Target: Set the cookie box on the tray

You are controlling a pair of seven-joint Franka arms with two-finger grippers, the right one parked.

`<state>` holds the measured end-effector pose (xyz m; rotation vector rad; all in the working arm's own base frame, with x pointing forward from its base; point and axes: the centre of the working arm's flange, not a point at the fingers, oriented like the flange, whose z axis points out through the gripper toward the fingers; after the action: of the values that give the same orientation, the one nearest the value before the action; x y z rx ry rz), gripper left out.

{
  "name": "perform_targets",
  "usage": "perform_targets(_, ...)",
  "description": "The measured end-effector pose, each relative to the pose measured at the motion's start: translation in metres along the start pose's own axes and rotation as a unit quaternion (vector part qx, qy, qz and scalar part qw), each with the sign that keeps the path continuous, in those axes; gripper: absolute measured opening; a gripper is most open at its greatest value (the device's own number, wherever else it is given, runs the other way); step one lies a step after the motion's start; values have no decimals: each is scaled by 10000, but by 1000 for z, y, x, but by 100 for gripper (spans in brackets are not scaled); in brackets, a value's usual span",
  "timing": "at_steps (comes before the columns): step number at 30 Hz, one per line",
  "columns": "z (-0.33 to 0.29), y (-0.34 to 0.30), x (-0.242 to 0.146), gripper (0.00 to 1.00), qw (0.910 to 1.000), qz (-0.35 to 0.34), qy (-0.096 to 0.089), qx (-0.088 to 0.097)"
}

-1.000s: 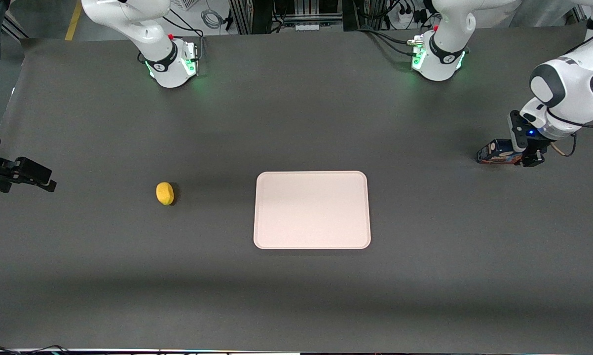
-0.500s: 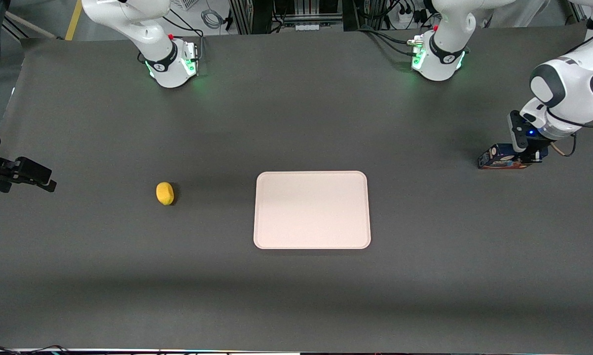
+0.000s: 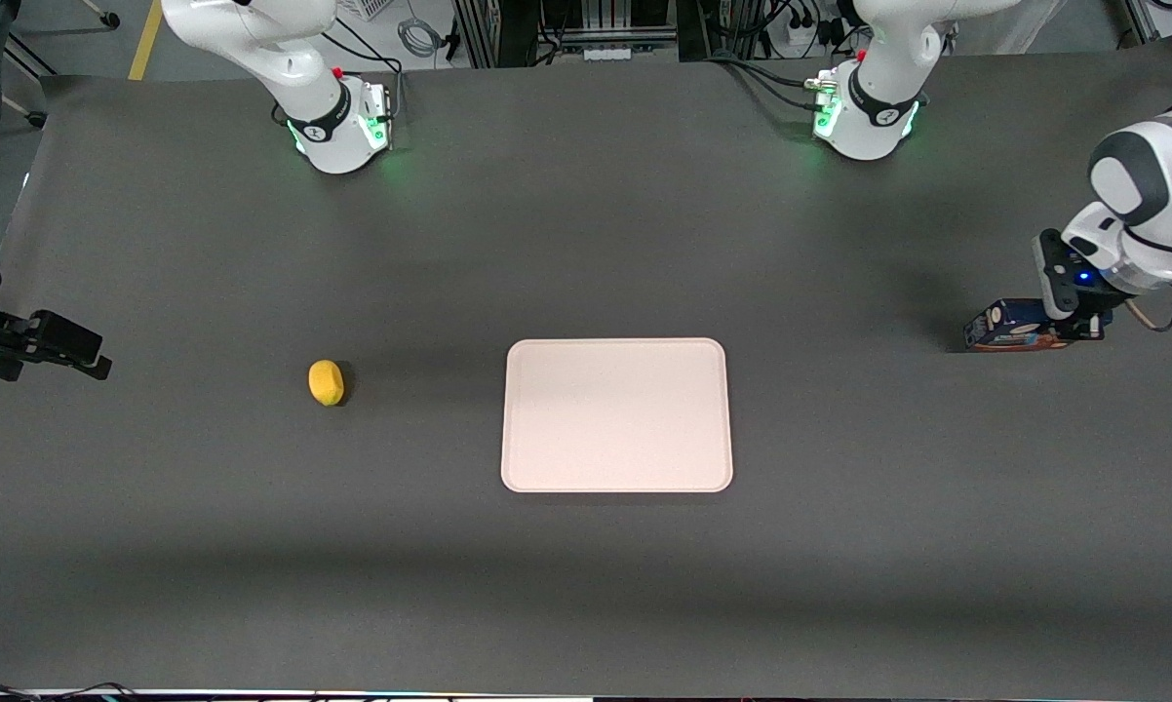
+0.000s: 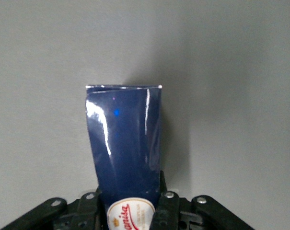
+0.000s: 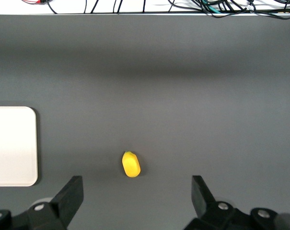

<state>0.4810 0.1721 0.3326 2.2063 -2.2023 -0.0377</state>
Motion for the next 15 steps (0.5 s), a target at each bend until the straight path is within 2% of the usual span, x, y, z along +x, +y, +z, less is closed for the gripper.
perform_targets(4,-32,-10,-3,36,9999,-75,124,-66)
perform_targets(5,-41,-13,-4,30,9998,-96,174,-81)
perform_targets(8,-71,-20,-4,30,9994,-167,284,-99)
perform_targets(10,-91,-24,-4,26,9992,-231,310,-79)
perform_targets(15,-139,-37,0,26,9989,-371,296,48)
